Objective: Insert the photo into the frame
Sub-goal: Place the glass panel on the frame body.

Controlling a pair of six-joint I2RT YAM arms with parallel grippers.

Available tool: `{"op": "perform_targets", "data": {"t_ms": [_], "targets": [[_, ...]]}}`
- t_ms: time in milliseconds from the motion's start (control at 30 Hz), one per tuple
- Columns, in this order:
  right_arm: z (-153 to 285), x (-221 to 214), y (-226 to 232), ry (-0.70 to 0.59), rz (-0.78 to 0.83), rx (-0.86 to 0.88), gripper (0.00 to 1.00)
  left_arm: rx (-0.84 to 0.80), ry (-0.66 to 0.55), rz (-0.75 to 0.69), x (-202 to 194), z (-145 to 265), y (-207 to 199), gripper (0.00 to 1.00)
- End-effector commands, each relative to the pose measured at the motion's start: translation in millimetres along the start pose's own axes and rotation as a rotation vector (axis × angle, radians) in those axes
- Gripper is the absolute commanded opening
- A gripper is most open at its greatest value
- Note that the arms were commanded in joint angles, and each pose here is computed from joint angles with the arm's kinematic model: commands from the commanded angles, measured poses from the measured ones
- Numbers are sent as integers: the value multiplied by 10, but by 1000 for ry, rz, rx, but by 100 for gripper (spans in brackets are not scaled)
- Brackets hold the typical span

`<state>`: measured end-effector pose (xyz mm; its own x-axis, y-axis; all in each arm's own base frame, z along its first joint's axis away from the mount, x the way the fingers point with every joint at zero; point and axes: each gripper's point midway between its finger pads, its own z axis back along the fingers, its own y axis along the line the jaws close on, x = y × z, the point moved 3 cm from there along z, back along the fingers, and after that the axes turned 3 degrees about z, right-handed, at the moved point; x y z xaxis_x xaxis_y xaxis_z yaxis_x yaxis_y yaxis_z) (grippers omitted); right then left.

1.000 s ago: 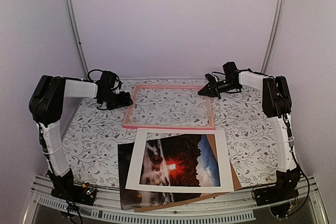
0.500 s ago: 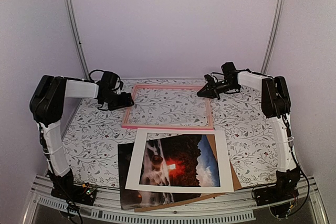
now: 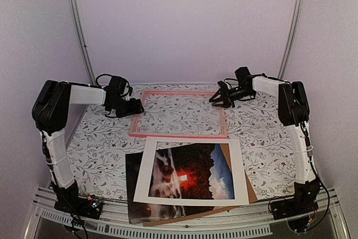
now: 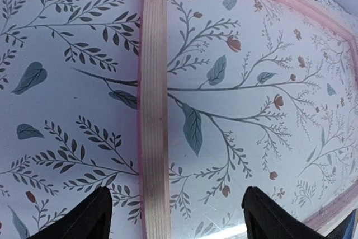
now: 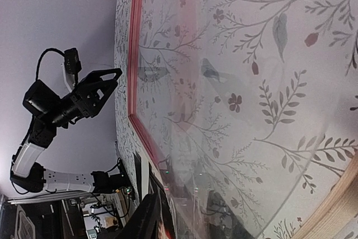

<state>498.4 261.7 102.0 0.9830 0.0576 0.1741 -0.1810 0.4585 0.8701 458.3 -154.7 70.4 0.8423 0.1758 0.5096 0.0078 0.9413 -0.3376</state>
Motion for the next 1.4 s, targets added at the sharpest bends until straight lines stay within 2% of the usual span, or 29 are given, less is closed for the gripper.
{"op": "perform_targets", "data": {"t_ms": [0, 400, 633, 933, 1367], "targets": [[-46, 27, -49, -4, 20, -44, 36, -51, -59, -41, 115, 52, -211, 83], [-32, 58, -117, -24, 32, -145, 50, -222, -118, -128, 27, 239, -991, 83], [-48, 52, -189, -28, 40, -226, 56, -309, -88, -156, -154, 150, -1351, 83], [-20, 69, -224, -40, 46, -276, 61, -369, -63, -187, -265, -52, -1575, 83], [59, 87, -244, -58, 59, -349, 67, -326, -22, -183, -416, -306, -1494, 82]]}}
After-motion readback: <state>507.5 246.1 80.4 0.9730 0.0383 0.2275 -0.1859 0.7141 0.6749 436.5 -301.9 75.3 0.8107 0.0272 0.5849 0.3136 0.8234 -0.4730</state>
